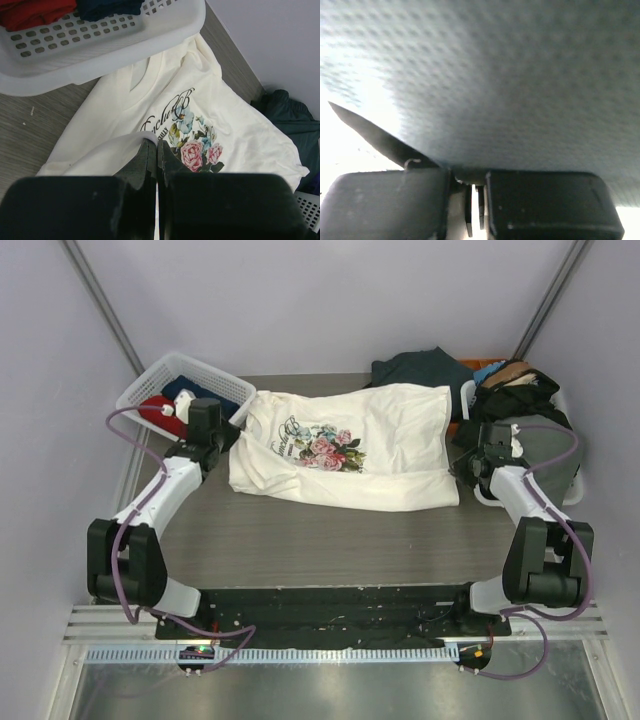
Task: Roll the t-shirts
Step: Fold the T-shirt at the center of the board.
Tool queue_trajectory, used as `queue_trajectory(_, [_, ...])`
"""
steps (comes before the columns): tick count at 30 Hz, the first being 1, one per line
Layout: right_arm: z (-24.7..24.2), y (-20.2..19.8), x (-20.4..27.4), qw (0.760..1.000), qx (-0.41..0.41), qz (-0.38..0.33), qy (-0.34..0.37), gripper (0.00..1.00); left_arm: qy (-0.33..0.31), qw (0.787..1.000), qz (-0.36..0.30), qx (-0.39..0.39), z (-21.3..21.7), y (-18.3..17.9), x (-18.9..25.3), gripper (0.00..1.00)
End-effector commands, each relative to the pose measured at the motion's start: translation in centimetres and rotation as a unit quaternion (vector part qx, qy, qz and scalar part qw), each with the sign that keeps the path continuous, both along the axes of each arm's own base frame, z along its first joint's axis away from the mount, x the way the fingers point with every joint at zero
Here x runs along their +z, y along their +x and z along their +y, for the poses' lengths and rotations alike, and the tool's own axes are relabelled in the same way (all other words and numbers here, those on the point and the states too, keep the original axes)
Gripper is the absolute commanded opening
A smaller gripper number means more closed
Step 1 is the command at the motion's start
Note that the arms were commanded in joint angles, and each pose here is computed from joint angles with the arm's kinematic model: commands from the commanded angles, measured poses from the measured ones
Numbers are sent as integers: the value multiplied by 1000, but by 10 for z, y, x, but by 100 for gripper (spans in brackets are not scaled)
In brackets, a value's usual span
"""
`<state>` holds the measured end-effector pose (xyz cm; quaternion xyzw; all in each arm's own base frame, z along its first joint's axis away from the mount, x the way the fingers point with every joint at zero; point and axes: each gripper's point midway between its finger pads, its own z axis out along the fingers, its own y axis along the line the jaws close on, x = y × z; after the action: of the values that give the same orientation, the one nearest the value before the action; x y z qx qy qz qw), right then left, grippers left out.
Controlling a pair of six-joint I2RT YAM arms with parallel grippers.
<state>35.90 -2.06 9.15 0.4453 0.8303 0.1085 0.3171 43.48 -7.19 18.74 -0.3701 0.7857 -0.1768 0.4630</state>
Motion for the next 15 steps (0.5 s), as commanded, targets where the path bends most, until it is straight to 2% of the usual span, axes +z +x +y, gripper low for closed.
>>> queue_trajectory(1, [-11, 21, 12, 999, -18, -30, -22, 1, 7, 999, -40, 2, 2, 20, 24, 0])
queue_trajectory(15, [-18, 27, 18, 998, -24, -38, -41, 1, 14, 999, -45, 2, 2, 27, 35, 0])
